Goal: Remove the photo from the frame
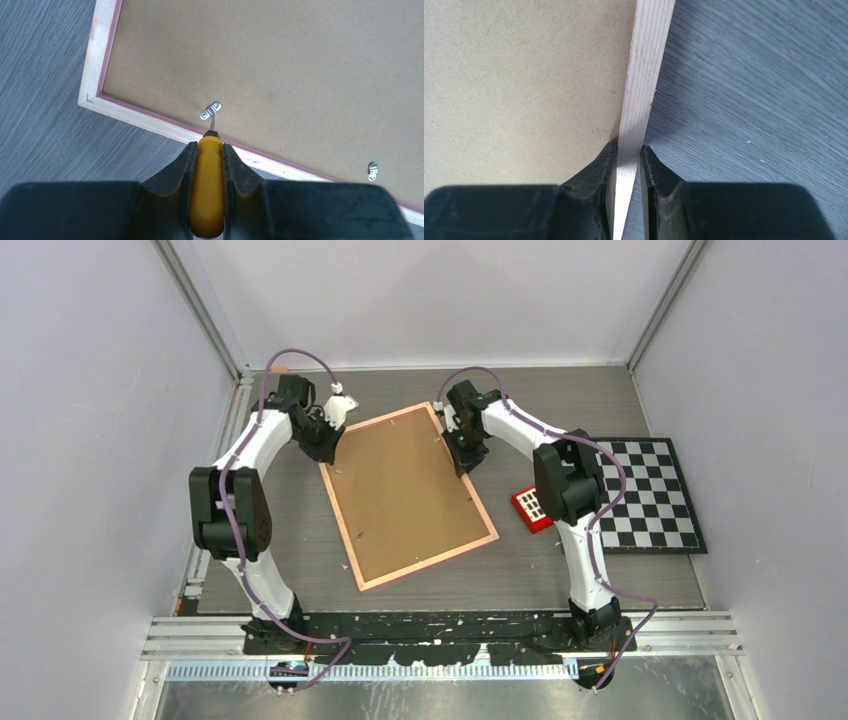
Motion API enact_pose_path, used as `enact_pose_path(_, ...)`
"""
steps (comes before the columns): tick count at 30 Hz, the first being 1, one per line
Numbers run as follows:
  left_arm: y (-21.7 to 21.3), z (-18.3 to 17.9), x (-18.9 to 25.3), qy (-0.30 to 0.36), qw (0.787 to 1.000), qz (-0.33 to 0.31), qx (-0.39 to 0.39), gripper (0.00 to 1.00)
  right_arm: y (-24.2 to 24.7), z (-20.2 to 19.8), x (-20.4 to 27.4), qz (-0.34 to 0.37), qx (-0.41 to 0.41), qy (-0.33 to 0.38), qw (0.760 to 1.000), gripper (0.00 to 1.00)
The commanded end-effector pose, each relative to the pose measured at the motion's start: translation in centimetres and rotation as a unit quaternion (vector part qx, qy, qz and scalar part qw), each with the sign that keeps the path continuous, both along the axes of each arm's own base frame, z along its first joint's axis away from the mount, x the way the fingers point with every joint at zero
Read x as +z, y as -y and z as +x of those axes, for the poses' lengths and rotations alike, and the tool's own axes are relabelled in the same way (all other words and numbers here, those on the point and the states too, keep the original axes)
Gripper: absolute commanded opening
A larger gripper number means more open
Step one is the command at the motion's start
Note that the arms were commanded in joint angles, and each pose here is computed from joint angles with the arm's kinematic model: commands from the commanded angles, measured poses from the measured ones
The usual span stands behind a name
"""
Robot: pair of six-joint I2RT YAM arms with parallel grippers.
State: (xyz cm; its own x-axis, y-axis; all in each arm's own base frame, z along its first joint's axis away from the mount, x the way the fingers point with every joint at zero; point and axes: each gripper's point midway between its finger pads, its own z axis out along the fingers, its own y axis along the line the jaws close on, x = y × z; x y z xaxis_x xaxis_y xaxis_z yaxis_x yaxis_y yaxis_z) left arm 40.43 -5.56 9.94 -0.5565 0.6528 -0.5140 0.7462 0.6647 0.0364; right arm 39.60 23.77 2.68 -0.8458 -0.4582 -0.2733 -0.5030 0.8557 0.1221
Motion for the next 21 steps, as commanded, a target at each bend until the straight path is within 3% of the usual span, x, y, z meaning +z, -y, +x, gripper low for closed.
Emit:
enact_pose_path(1,-0.2,3.2,0.4,0.076,0.996,-0.002,0.048,0.00,-0.5,-1.4,-2.3,-0.018,0.027,-0.022,0.999,0.01)
enact_pose_path(12,0.4,3.4,4.9,0.104,0.979,-0.072,0.162,0.00,-0.7,-1.2,-2.3,-0.026,0.039,-0.013,0.999,0.01)
enact_pose_path(21,0.9,1.7,8.6,0.081,0.968,-0.131,0.198,0.00,-2.2,-2.7,-0.9,-0.034,0.145,0.018,0.989,0.00)
